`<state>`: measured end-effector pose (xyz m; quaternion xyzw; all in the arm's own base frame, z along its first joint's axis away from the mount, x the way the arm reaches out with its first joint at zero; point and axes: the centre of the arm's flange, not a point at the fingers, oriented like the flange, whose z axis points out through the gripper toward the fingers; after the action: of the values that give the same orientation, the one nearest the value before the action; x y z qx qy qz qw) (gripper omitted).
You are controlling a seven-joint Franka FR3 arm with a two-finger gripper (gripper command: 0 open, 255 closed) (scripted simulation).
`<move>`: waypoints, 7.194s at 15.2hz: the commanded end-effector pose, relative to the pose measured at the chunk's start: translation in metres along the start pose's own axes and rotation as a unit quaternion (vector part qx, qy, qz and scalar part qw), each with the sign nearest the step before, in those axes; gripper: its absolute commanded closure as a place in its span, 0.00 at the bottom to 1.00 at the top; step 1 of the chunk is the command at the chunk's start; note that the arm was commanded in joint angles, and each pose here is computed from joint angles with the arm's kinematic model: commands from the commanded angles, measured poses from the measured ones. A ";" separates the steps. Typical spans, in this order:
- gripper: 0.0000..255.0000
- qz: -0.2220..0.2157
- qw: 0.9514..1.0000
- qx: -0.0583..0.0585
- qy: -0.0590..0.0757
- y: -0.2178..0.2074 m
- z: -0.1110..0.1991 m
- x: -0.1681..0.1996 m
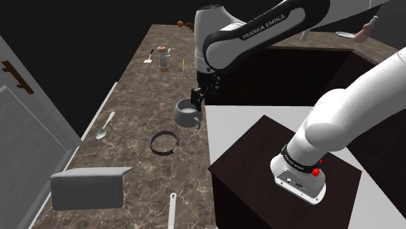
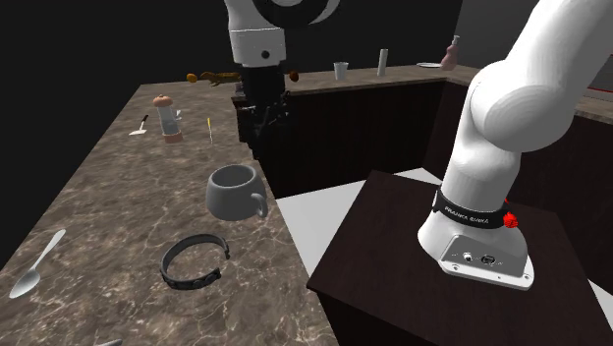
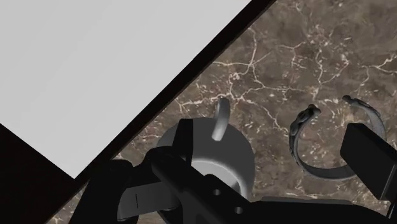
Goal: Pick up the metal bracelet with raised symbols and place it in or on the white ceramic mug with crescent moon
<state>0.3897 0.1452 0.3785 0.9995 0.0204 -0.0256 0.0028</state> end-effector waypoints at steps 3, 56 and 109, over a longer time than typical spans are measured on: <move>0.00 -0.007 1.000 -0.003 0.010 -0.024 0.039 0.026; 1.00 -0.028 0.999 -0.015 0.037 -0.100 0.132 0.110; 1.00 -0.028 0.999 -0.015 0.037 0.097 0.106 0.136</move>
<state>0.5259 0.0559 0.2708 0.9984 0.0506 0.0171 0.0165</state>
